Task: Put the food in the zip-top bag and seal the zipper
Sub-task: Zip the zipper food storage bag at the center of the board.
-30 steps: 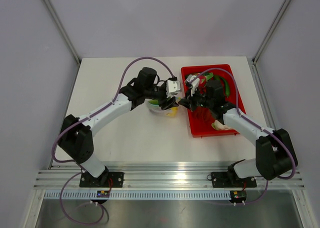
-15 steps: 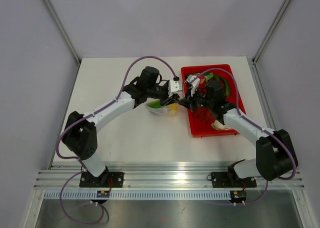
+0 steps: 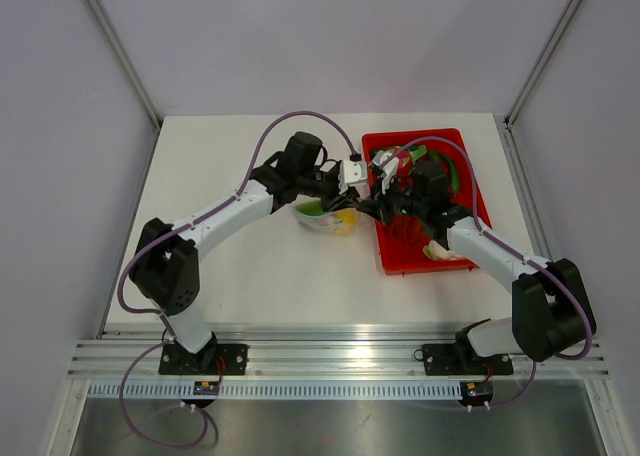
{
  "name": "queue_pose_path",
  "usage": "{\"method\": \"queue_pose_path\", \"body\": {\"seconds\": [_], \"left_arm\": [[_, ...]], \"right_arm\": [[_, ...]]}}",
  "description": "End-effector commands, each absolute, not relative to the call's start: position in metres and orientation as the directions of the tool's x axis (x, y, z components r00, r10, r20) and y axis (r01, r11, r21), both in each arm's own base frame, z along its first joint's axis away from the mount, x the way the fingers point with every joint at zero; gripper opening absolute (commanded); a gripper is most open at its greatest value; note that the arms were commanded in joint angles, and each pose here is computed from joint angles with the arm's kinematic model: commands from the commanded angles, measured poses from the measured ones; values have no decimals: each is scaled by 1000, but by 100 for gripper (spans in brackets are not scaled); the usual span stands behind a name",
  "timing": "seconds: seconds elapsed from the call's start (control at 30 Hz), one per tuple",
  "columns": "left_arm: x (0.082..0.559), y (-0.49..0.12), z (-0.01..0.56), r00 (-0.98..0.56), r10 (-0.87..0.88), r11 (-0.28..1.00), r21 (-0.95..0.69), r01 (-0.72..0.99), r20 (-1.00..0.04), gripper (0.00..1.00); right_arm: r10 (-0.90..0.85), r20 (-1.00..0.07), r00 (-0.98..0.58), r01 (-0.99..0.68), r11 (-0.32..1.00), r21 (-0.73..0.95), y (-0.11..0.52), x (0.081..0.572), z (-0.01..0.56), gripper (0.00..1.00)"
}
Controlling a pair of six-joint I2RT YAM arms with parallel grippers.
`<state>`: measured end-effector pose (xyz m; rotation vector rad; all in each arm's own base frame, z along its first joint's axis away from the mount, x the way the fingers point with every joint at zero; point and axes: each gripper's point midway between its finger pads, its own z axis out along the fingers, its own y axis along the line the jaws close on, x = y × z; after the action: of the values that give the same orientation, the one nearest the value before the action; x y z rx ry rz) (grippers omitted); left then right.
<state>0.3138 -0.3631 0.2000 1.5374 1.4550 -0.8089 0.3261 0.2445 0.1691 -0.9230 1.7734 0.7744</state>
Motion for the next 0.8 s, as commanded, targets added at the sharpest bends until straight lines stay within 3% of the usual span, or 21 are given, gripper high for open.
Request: {"method": "queue_pose_path", "body": {"seconds": [0.0,0.1,0.2,0.27,0.3,0.43,0.63,0.77], "left_arm": [[315,-372,217,166,402,0,181,983,-900,25],[313,-371,215,156,408,-7,167,986,-899,9],[311,-371,214,151,407,-16,158,987,-901,0],[308,-370,213,149,408,-26,151,988,-901,0],[305,-368,211,144,413,-33,143,989,-899,0],[303,-364,212,155,413,-52,146,988,-897,0],[300,-354,216,140,405,-67,123,990,-903,0],[298,-349,219,139,399,-69,121,990,-907,0]], "right_arm": [[-216,-958,-186,-866,497,56,249,328,195,0],[-215,-958,-189,-864,500,58,248,328,194,0],[-215,-958,-190,-863,502,59,249,330,194,0],[-223,-956,-189,-864,500,54,248,330,195,3],[-228,-956,-185,-866,498,49,248,329,196,12],[-304,-934,-187,-878,478,21,241,322,190,23],[-341,-923,-179,-870,493,-14,227,317,195,27],[-341,-923,-180,-884,467,0,228,310,200,35]]}}
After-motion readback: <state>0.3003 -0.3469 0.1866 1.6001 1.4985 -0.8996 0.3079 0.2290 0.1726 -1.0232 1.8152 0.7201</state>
